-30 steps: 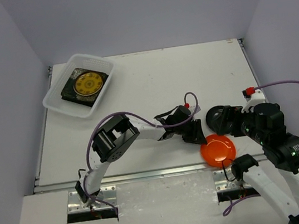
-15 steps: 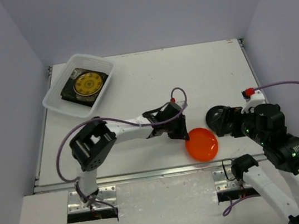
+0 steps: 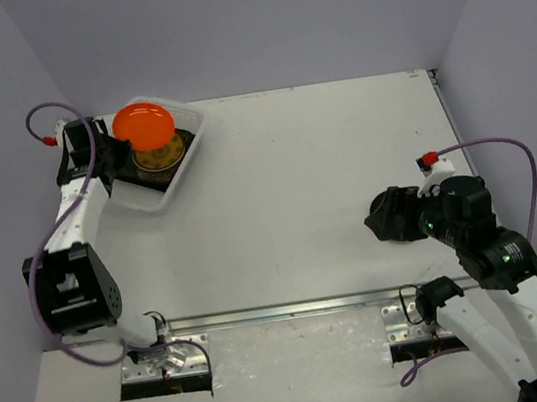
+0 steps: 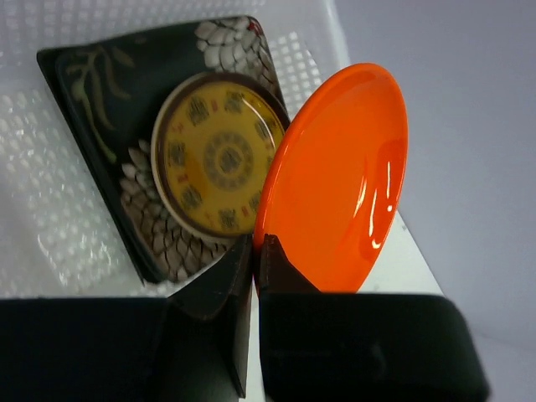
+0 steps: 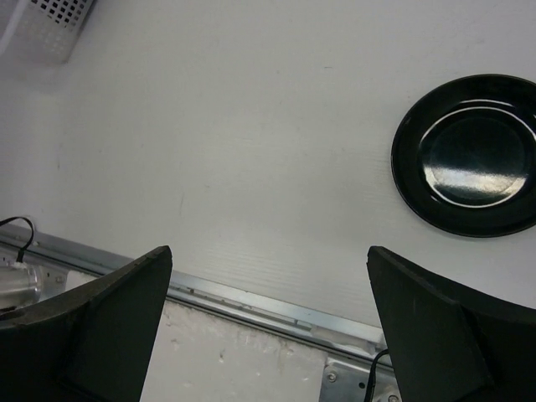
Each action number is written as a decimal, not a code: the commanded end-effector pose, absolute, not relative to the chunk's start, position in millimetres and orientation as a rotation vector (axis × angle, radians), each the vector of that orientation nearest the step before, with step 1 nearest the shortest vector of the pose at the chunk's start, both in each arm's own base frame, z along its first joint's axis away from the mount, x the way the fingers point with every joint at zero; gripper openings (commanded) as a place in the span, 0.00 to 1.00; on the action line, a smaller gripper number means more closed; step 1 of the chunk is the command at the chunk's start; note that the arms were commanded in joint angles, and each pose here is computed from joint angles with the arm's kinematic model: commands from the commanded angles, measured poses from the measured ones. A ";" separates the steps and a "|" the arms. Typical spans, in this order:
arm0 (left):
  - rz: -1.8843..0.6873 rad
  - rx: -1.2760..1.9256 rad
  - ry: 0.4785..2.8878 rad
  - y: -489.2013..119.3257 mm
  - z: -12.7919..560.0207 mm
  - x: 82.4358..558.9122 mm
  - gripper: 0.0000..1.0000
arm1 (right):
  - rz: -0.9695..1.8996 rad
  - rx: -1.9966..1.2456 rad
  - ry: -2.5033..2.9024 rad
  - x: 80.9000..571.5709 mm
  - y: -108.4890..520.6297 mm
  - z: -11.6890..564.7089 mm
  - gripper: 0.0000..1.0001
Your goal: Place the plates into the plastic bin on the countertop
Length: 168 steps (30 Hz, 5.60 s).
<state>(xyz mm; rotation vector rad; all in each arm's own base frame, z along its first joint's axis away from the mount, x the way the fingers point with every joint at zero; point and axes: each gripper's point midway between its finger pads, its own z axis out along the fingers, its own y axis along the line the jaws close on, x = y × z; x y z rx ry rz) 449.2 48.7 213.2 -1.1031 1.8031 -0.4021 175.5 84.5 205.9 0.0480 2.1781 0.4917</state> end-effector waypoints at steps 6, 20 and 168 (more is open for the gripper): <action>-0.515 -1.206 1.938 70.9 167.2 504.3 0.00 | 0.541 0.040 2.169 185.8 94.0 199.5 0.99; -0.468 -1.175 1.951 74.0 177.1 495.6 1.00 | 0.538 0.094 2.260 199.1 98.2 158.9 0.99; -0.438 -0.674 1.998 23.2 278.1 443.9 1.00 | 0.532 -0.021 2.399 252.7 117.1 140.0 0.99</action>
